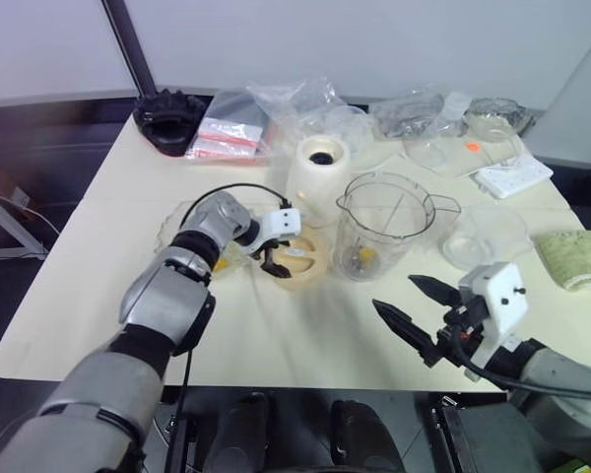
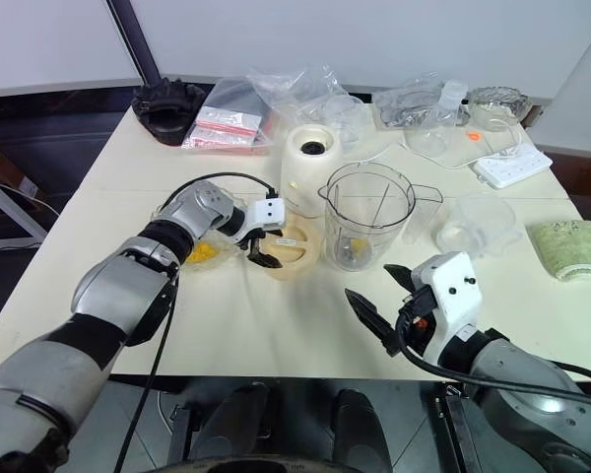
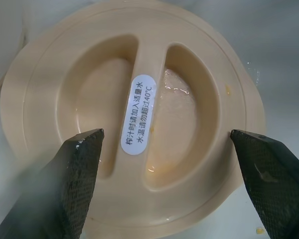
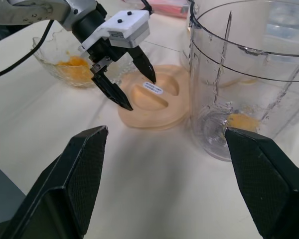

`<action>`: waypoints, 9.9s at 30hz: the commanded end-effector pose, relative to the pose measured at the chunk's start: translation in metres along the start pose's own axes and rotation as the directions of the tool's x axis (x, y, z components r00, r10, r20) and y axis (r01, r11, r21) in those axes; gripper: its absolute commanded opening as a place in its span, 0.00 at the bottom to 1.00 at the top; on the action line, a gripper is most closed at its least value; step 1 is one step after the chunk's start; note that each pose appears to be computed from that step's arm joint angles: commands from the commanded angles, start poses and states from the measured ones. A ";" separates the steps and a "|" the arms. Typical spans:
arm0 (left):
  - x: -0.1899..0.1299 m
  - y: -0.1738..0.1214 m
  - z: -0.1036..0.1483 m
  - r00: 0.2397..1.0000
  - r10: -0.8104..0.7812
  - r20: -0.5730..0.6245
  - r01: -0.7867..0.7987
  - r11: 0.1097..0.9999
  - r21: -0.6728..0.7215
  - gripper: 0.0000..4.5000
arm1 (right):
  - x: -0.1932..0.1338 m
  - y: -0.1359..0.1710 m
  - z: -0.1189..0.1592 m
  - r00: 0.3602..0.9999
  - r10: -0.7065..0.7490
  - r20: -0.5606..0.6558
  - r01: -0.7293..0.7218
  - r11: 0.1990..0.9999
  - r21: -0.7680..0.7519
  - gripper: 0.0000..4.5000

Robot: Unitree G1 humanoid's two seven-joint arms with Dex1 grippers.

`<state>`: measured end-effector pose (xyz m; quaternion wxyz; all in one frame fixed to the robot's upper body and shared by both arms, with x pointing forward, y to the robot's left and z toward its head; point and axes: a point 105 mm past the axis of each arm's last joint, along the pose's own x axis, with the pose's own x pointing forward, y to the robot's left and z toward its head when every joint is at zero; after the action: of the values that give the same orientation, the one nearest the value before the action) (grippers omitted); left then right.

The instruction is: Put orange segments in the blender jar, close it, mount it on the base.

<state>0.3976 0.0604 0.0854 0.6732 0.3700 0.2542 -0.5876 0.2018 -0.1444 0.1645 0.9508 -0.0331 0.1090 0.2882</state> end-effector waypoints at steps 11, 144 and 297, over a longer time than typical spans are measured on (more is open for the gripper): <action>0.003 0.008 0.003 0.996 0.064 -0.056 -0.063 0.998 0.020 0.56 | 0.006 0.004 0.006 0.999 0.000 0.043 0.002 0.999 -0.033 0.88; -0.019 -0.003 0.163 0.991 -0.103 0.080 0.082 0.968 0.237 0.05 | 0.083 -0.171 -0.023 0.783 -0.587 0.206 0.582 0.808 0.087 0.32; -0.149 -0.015 0.080 0.626 0.496 0.602 -0.228 0.855 -0.467 0.72 | 0.058 -0.176 0.076 0.767 -0.535 0.354 0.545 0.834 0.079 0.20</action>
<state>0.3561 0.0850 0.2290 0.8762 0.0399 0.0292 -0.4795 0.3664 -0.2523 0.1811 0.9997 -0.0169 -0.0152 -0.0039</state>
